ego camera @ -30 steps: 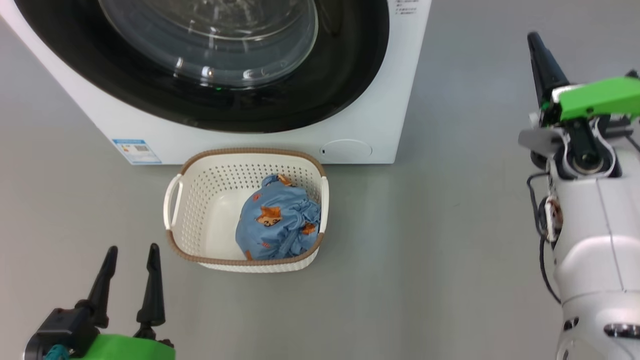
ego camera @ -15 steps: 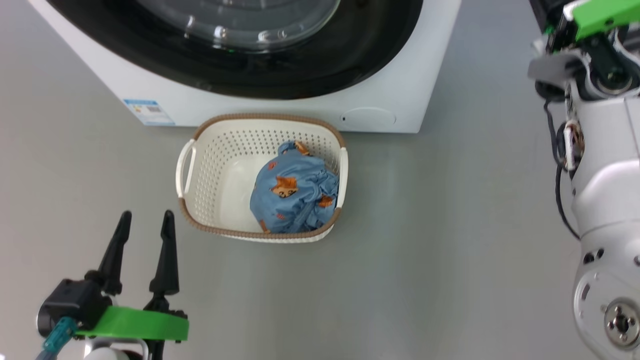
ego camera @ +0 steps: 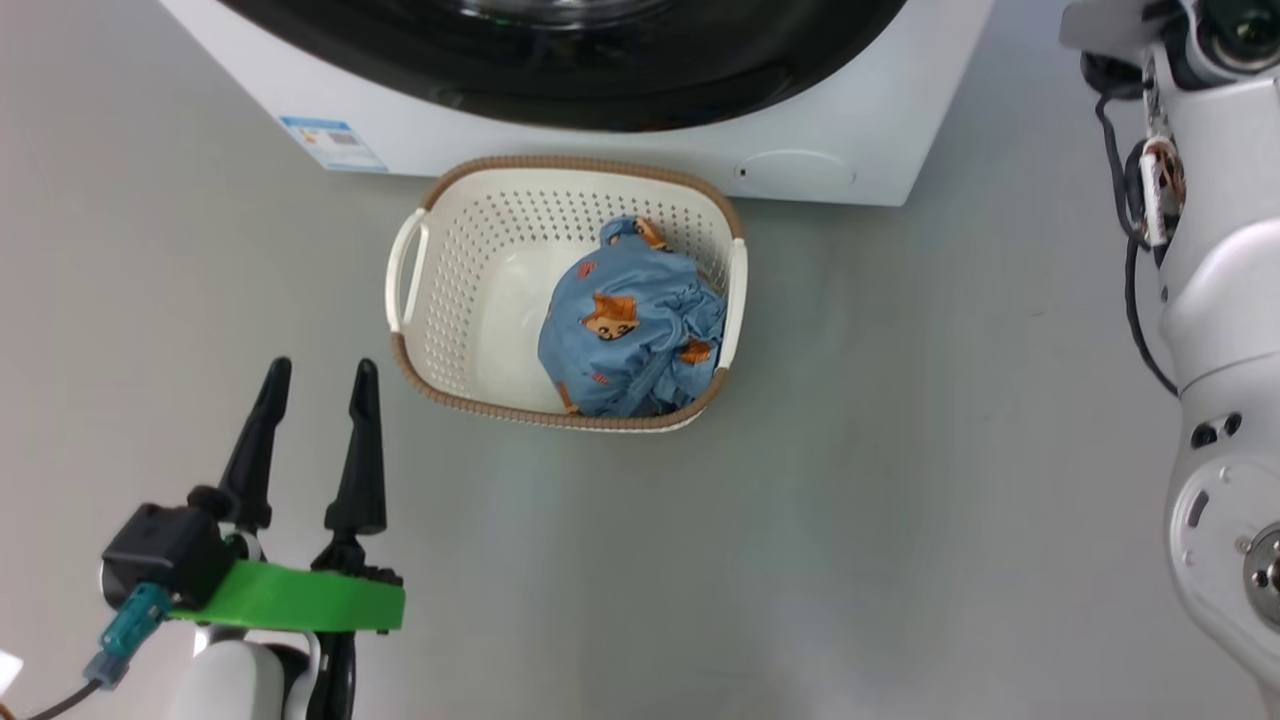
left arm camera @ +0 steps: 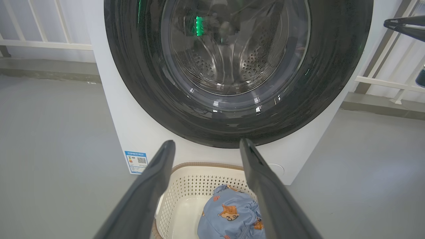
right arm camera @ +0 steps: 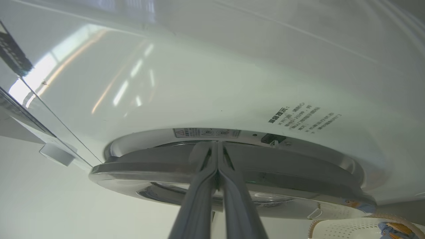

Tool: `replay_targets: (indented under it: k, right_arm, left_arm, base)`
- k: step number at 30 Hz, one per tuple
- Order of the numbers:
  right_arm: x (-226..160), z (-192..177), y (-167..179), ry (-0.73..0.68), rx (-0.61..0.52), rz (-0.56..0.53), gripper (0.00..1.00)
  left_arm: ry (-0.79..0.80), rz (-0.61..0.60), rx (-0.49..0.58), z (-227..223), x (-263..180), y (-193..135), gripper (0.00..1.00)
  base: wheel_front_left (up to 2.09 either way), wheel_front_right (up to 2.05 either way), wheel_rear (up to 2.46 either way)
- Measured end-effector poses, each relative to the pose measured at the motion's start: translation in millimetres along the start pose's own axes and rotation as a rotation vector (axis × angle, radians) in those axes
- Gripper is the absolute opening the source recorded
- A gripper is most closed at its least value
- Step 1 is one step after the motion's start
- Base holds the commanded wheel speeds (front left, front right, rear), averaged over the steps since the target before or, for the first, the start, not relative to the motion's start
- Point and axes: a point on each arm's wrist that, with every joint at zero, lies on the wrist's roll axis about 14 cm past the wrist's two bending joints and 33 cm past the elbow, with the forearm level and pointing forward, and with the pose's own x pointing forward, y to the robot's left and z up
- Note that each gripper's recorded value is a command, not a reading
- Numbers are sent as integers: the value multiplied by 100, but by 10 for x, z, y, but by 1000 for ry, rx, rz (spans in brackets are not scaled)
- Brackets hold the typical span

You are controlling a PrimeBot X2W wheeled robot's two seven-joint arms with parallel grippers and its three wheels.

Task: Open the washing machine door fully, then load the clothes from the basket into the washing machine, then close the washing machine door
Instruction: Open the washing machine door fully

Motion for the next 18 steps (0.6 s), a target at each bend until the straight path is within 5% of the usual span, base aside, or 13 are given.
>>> replay_targets:
  k: [18]
  right_arm:
    - [334, -197, -530, 33, 37, -80, 0]
  left_arm:
    - [33, 17, -19, -172, 181, 37, 100]
  base:
    - [0, 0, 0]
